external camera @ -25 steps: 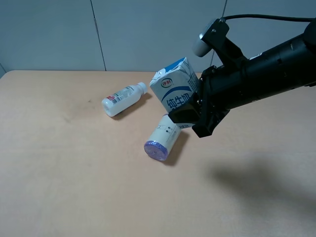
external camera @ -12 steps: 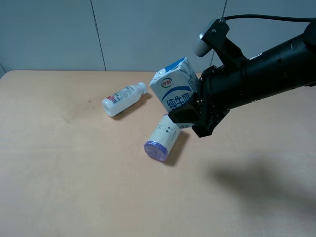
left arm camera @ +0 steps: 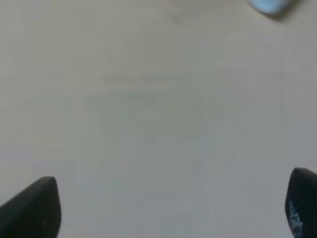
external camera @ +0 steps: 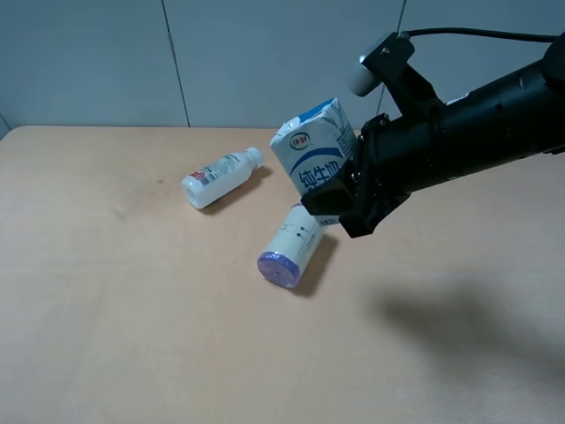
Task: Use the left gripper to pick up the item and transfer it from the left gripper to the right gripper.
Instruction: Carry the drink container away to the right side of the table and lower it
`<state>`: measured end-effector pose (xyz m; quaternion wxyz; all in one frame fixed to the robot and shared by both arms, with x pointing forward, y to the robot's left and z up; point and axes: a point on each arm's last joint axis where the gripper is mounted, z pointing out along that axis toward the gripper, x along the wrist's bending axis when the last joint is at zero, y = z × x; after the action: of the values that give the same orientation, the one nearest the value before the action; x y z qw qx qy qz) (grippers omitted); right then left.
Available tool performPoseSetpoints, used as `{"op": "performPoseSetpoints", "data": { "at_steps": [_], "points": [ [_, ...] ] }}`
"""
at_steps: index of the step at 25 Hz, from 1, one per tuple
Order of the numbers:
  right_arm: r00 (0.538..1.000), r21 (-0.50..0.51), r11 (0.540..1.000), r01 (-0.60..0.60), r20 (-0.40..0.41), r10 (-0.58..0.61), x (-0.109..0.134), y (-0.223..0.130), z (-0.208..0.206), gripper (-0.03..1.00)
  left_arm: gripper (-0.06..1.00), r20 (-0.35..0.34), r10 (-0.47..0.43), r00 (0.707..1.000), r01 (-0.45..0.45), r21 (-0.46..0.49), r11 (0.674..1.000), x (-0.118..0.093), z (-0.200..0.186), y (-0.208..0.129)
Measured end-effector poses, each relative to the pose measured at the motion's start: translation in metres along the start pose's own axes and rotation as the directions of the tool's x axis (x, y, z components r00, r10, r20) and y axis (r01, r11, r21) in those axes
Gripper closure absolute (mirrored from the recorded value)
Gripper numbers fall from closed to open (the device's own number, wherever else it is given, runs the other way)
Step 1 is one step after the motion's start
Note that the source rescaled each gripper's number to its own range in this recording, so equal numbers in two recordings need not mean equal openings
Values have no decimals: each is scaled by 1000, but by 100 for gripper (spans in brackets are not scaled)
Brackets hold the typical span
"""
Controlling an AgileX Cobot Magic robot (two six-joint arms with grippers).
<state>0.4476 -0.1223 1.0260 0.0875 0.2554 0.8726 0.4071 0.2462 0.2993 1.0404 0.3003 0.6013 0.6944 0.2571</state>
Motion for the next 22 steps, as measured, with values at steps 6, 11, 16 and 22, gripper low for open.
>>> {"op": "performPoseSetpoints", "data": {
  "at_steps": [6, 11, 16, 22],
  "points": [
    [992, -35, 994, -107, 58, 109, -6, 3, 0, 94, 11, -60, -69, 996, 60, -147, 987, 0, -13, -12],
    [962, -55, 967, -250, 99, 254, -11, 4, -1, 94, 11, -70, -80, 994, 68, -160, 985, 0, -14, -13],
    [928, -16, 941, -338, 164, 336, -30, 12, -15, 94, 11, -70, -81, 994, 69, -160, 985, 0, -14, -13],
    [841, 69, 884, -463, 349, 414, -68, 9, -44, 94, 11, -70, -81, 994, 69, -160, 985, 0, -14, -13]
  ]
}}
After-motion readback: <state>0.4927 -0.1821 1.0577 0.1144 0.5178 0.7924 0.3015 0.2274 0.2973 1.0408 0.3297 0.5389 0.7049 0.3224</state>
